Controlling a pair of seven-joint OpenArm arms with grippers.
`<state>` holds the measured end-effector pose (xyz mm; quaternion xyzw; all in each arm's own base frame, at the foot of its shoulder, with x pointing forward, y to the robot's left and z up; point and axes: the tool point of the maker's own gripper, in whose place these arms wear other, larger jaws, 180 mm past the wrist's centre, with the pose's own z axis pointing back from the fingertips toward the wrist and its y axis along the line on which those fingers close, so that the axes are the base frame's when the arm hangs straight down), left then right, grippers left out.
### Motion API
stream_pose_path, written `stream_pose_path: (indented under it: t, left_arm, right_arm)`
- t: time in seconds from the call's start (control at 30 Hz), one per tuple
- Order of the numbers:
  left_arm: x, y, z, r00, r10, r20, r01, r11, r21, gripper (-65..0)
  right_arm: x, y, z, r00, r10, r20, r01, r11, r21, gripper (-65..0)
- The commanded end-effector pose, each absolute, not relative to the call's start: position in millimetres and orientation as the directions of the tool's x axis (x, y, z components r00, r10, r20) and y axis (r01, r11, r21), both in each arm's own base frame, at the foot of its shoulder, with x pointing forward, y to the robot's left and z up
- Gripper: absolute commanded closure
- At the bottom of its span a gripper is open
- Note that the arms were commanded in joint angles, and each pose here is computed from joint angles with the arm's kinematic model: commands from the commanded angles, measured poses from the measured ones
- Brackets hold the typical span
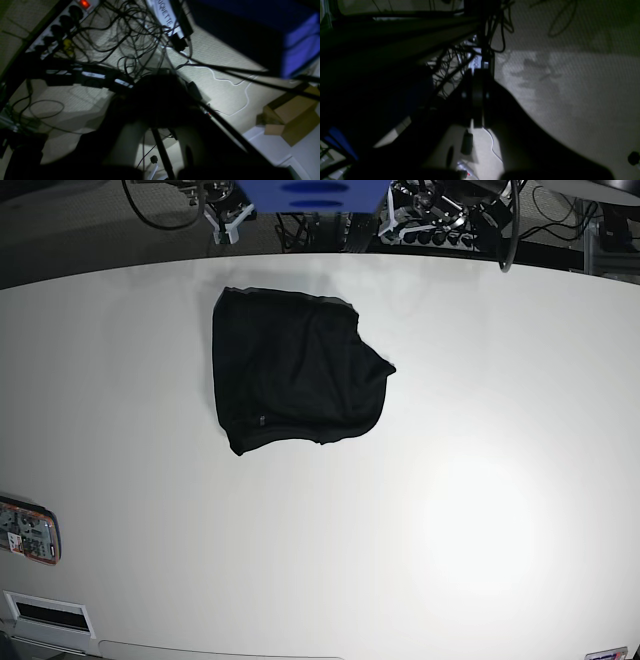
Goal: Fold the T-shirt properly
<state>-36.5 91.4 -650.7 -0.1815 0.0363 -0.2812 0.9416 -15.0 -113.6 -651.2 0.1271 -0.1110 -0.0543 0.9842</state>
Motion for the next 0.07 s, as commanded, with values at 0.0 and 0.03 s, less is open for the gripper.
stream_pose_path:
  t: [0.0,0.03]
  left_arm:
    - [-30.7,92.4,-650.6,0.842,-0.538,0.044,0.515,0.777,-0.361,0.0]
    - [-31.1,92.3,-650.6,0.839,-0.542,0.043,0.519,0.775,-0.361,0.0]
  right_arm:
    - [-15.7,-114.7,-650.4,0.967,-0.139,0.212,0.080,0.961,0.265,0.0]
    - [-15.8,-114.6,-650.4,0.967,-0.138,0.212,0.079,0.961,0.265,0.0]
